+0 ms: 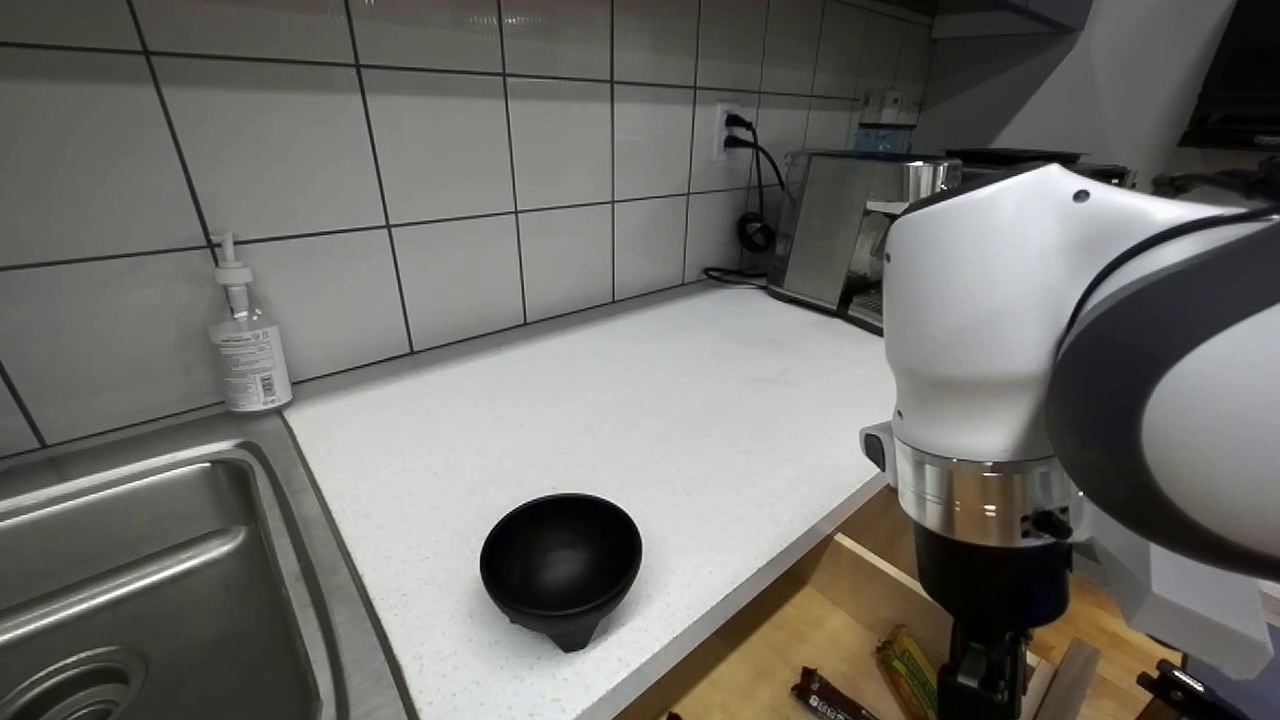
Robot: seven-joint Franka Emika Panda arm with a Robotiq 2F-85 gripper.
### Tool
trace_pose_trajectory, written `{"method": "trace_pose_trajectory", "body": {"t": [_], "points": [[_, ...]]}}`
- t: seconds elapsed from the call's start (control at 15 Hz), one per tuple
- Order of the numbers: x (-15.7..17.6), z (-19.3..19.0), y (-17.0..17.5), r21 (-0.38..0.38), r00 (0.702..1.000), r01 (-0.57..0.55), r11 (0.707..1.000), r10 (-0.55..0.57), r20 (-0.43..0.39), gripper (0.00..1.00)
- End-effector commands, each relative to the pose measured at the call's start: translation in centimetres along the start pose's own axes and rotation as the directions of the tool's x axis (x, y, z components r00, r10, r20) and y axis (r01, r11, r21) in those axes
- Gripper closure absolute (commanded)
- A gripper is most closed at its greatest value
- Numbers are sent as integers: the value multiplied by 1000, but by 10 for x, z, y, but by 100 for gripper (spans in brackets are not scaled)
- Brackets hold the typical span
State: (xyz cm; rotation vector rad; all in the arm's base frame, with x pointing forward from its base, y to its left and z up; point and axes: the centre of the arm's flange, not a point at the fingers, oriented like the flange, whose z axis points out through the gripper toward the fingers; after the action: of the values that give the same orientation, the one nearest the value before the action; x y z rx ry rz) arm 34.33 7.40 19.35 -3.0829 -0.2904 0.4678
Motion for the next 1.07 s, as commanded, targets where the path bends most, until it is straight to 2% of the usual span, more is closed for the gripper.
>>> {"method": "trace_pose_trajectory", "body": {"t": [0.0, 0.33, 0.67, 1.0], "points": [[-20, -1, -22, 0, 998, -27, 1000, 27, 63, 0], [-26, 12, -33, -15, 984, -60, 998, 62, 165, 0], [-30, 28, -30, -17, 957, -126, 992, 126, 260, 0], [-29, 51, -31, 0, 935, -167, 986, 159, 317, 0]]}}
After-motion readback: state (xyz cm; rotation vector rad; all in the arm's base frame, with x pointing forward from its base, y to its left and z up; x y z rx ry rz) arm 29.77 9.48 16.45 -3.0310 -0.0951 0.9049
